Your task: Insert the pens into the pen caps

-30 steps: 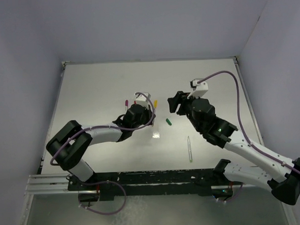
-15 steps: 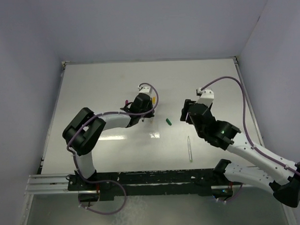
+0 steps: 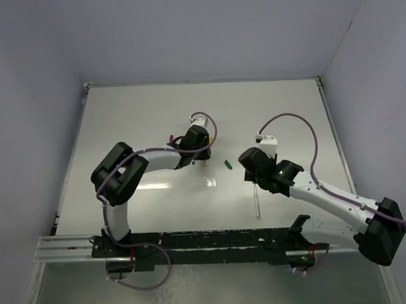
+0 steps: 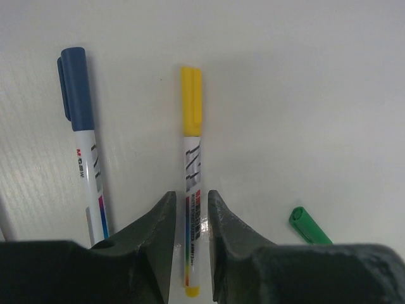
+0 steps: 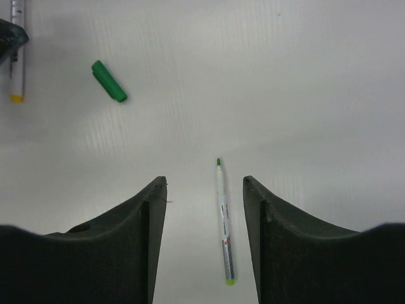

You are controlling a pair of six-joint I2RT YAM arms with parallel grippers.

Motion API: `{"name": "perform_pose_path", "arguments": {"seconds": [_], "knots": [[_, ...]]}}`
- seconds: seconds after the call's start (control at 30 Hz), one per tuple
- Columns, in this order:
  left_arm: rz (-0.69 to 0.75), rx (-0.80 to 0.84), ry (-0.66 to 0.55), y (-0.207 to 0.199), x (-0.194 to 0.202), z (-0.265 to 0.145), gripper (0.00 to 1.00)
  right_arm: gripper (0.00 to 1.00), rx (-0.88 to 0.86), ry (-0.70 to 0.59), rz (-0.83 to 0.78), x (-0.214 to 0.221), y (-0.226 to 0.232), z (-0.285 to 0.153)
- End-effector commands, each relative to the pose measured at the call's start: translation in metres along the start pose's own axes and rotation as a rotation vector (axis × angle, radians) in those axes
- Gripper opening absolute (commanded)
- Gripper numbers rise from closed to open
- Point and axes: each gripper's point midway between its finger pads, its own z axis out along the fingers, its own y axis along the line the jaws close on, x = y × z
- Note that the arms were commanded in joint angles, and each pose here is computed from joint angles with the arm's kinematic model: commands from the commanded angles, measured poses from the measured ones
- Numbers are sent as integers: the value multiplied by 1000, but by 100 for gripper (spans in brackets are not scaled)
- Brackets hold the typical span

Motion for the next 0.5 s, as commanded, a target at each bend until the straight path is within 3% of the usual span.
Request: {"name": "perform_pose_path", "arguments": {"seconds": [0.0, 0.1, 0.47], "knots": [[-28, -22, 11, 2, 0, 7, 32, 50, 27, 113, 22, 34, -11, 2], [-35, -24, 14, 2, 1, 8, 35, 46, 30, 161, 25, 49, -13, 3], [-28, -7, -39, -6, -21, -7, 39, 44, 72, 335, 37, 109, -23, 15]]}}
